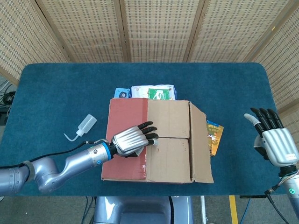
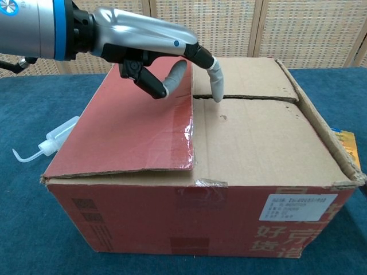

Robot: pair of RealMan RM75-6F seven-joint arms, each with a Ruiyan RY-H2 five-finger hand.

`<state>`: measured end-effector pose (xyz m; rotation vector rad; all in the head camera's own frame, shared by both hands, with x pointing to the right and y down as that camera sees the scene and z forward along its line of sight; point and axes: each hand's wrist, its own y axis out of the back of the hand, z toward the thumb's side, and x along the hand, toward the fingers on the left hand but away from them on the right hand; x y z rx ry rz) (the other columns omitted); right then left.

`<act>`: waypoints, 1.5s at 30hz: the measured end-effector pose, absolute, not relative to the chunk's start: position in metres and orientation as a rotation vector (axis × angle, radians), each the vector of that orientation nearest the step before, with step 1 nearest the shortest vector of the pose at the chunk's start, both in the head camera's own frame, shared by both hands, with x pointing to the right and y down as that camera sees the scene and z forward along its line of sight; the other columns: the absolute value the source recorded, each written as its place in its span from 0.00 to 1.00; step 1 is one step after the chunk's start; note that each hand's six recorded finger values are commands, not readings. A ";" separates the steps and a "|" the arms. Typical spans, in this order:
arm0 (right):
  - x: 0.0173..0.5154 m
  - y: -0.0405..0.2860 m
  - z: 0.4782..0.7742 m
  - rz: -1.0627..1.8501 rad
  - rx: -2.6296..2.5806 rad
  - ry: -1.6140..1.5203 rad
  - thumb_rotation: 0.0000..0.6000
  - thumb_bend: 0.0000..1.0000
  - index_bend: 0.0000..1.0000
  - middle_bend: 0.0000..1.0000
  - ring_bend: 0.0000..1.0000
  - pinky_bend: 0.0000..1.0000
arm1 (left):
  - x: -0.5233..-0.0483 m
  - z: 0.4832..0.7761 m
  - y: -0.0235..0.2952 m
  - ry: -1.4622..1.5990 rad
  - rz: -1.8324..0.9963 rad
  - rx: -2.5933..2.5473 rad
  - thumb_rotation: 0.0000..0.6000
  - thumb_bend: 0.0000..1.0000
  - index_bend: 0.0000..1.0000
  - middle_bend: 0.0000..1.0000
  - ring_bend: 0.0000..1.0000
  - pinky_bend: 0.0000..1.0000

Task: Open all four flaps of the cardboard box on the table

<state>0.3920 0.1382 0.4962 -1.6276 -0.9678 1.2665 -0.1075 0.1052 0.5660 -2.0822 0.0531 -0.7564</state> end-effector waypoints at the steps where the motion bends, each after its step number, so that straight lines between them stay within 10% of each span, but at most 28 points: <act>1: 0.392 0.138 0.496 1.267 -1.627 -0.969 1.00 0.98 0.14 0.07 0.00 0.00 | -0.108 0.567 0.105 0.047 -0.764 -2.080 0.87 1.00 0.28 0.22 0.09 0.00; 45: 0.385 0.126 0.501 1.251 -1.585 -0.942 1.00 0.98 0.14 0.07 0.00 0.00 | -0.197 0.491 0.079 0.191 -0.875 -1.952 0.87 1.00 0.35 0.33 0.18 0.00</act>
